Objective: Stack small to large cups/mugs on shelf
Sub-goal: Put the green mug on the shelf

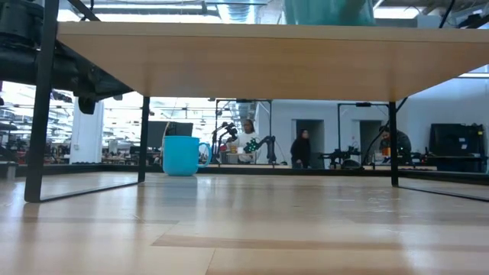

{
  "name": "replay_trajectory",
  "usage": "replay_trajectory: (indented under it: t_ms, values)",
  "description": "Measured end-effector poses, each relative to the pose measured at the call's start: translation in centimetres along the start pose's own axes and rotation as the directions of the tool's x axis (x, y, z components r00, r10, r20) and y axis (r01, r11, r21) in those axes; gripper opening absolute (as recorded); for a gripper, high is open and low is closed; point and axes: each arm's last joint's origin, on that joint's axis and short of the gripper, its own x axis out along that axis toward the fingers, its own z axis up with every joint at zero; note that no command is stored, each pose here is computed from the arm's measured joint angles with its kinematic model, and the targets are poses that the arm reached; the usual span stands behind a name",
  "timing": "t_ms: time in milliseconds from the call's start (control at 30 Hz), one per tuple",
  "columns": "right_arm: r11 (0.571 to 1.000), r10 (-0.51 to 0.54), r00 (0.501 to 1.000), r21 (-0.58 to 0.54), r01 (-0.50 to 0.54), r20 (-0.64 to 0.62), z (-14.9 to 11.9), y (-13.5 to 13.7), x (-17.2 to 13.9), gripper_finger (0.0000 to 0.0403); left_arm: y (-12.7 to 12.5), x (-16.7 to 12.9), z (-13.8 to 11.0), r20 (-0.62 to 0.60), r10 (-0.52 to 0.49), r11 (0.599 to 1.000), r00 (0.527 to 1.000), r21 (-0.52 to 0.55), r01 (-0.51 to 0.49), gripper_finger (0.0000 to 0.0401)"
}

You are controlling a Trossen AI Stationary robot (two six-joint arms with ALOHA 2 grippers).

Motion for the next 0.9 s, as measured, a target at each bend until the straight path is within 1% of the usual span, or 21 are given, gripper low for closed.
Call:
replay_trajectory:
  t_ms: [100,267,333,467,567,700,900]
  values:
    - [0.999,0.006,1.0,0.033,-0.007,0.019,-0.5,-0.6,-0.3,0.0029,0.0,0.0,-0.1,-0.006,0.002,1.0,1.0,0.0,-0.002,0.0]
    - [0.999,0.015,0.999,0.04,-0.017,0.04,-1.5,-1.3,-0.6,0.0029,0.0,0.1,-0.1,-0.01,0.002,1.0,1.0,0.0,-0.002,0.0]
    - [0.999,0.012,0.999,0.037,-0.014,0.049,-1.5,-1.5,-0.4,0.0029,0.0,0.1,-0.1,-0.009,0.002,1.0,1.0,0.0,-0.002,0.0]
    - [0.999,-0.031,0.998,0.038,0.029,0.056,-1.3,-2.5,0.2,0.0029,0.0,0.1,-0.1,-0.01,0.002,1.0,1.0,0.001,-0.002,0.0]
    - [0.996,-0.055,0.997,0.076,0.05,0.06,-1.3,-3.2,0.8,0.0029,0.0,0.1,-0.1,-0.011,0.003,1.0,1.0,0.004,-0.003,0.0]
    - [0.992,-0.058,0.997,0.112,0.051,0.06,-1.2,-3.8,0.8,0.0029,0.0,0.1,-0.1,-0.011,0.003,1.0,1.0,0.004,-0.003,0.0]
    - [0.993,-0.061,0.996,0.107,0.054,0.063,-1.4,-3.9,0.9,0.0029,0.0,0.1,-0.1,-0.011,0.003,1.0,1.0,0.005,-0.003,0.0]
